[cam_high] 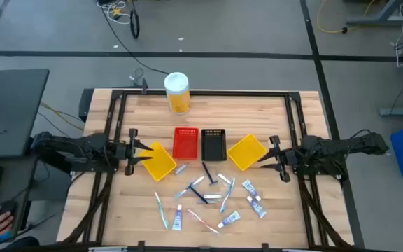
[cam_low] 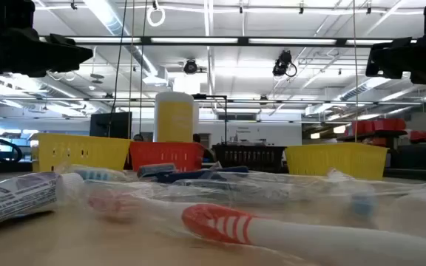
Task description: Pick & Place Travel size toiletries
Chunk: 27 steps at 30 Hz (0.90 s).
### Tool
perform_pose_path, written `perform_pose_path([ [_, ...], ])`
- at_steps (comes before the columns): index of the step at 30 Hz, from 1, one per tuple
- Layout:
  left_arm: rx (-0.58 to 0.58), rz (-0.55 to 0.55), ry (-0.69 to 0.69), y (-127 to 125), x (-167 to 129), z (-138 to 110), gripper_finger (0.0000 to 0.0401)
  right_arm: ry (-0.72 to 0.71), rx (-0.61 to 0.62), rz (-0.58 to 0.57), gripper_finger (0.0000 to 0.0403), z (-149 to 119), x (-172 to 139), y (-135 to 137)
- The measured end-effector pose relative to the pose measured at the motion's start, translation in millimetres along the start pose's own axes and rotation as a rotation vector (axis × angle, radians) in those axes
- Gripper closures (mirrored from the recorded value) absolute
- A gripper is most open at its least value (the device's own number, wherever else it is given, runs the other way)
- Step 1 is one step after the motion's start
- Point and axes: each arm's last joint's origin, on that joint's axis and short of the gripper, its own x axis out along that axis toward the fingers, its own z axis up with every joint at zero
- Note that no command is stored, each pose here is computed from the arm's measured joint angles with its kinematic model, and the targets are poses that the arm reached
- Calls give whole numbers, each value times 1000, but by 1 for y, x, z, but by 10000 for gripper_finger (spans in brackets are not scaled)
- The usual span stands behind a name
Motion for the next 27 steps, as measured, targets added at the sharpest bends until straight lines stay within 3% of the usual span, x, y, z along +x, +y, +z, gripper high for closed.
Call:
perform_pose_path([
  [7,-77,0,-1,0,0,0,256,-3,26,8,291,0,0,0],
  [13,-267,3,-13,0,0,1,256,-4,210,10,291,0,0,0],
  [20,-359,7,-18,1,0,2,256,-39,195,-6,291,4,0,-1],
  [23,-407,44,-48,3,0,5,256,-100,191,-75,291,10,-1,-5],
  [27,-470,97,-69,5,0,7,256,-177,218,-270,293,19,-3,-14],
])
